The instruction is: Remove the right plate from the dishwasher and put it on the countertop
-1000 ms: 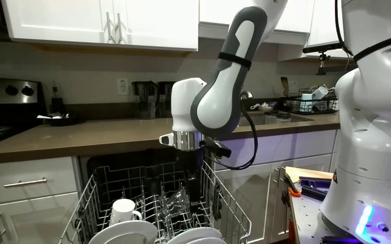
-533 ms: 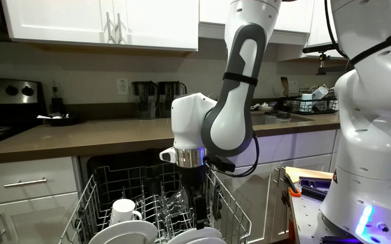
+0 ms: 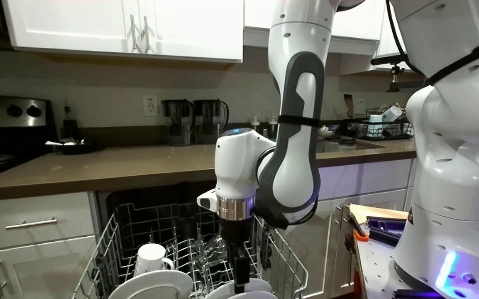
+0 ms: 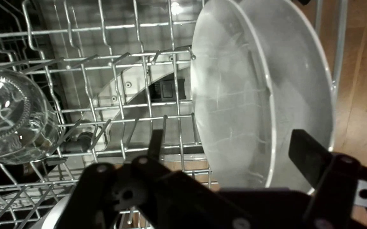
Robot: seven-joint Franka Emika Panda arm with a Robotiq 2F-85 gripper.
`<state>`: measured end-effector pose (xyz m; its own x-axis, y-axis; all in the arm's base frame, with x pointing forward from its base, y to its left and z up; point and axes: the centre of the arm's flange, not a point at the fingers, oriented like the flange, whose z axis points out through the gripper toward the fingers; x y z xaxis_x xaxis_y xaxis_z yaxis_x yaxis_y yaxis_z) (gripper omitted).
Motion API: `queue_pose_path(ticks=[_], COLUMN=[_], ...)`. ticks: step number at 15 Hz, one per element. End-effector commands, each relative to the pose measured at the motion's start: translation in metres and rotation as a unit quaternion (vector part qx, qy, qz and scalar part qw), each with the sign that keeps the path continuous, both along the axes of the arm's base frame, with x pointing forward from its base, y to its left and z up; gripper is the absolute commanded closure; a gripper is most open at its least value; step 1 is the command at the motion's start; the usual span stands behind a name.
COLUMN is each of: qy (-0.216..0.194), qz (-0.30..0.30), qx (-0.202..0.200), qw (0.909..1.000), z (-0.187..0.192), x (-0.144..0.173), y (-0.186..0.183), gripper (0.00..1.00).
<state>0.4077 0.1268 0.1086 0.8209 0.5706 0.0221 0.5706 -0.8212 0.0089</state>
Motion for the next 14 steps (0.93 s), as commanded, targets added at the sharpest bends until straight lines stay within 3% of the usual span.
queue_pose_path(ticks=[1,5,6,7,14], qy=[-0.028,-0.020,-0.011,-0.005,0.036], qz=[-0.006,0.008,0.010,0.011,0.006], qx=[-0.009,-0.019,-0.016,-0.014,0.041], qw=[0.9995,0.9996,0.9998,0.9998,0.9985], z=[-0.019,-0.038,-0.042,-0.045,-0.038], x=[-0.003,-0.006,-0.006,-0.005,0.004], y=[0.008,0.010,0.010,0.010,0.010], gripper=[0.00,0.00,0.25,0.26,0.71])
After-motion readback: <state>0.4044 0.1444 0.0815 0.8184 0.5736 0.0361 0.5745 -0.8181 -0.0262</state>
